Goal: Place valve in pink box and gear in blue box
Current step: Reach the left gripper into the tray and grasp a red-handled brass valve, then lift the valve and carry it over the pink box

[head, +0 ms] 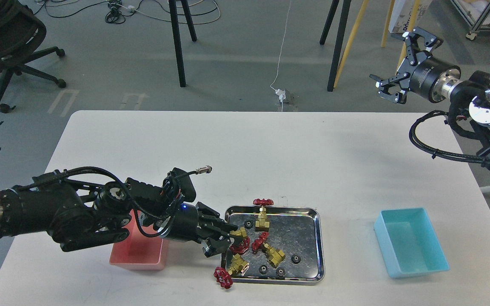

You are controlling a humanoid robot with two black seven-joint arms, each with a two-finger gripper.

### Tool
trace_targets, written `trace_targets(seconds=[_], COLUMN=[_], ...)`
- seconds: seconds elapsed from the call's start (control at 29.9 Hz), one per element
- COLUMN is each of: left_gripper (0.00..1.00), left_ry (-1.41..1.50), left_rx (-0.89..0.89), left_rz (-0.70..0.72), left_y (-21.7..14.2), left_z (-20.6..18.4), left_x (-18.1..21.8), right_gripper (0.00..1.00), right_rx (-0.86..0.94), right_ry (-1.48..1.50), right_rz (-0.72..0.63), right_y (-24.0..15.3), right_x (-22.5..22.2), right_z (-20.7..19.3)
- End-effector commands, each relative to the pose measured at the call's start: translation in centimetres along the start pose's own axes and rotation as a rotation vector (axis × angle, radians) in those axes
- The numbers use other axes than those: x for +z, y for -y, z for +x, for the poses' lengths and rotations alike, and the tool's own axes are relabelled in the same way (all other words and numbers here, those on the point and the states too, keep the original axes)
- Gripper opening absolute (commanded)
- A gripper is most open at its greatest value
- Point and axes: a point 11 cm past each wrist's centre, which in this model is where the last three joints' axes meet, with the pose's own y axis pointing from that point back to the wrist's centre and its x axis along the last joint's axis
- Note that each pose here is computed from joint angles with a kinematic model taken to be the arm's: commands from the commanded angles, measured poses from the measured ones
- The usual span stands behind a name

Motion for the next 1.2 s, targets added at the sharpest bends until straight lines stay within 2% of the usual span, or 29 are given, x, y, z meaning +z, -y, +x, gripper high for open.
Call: trace_targets(seconds=[0.0, 0.5, 0.67, 0.77, 0.94, 1.17], left_gripper=[0.26, 0.21, 0.21, 0.21, 0.21, 0.21], left_ry=[0.004, 0.012, 0.001, -0.014, -0.028, -0.069], left_rx=[0.01, 0.055, 0.107, 0.138, 0.197, 0.211], left_rz=[0.001, 0.026, 0.036, 0.065, 0.112, 0.185], left_y=[0.0, -1.3, -2.6, -4.4, -8.6, -15.0], left_z=[0.2, 1.8, 3.0, 3.4, 4.1, 1.7], left_x=[0.0, -0.8, -1.0, -1.6, -2.2, -1.7], right_gripper=[1.0, 1.0, 1.0, 1.0, 1.0, 1.0], right_rx=[0.0, 0.001, -0.055, -0.086, -0.105, -0.274], right_ry=[0.0, 0.006, 0.093, 0.072, 0.069, 0.093], right_rz=[0.0, 0.007, 0.11, 0.142, 0.147, 0.2], right_y=[0.0, 0.0, 0.3, 0.6, 1.1, 2.9], right_x=[0.0, 0.0, -2.8, -5.1, -5.5, -8.0], right_z=[0.0, 0.1, -1.5, -3.2, -4.1, -11.0])
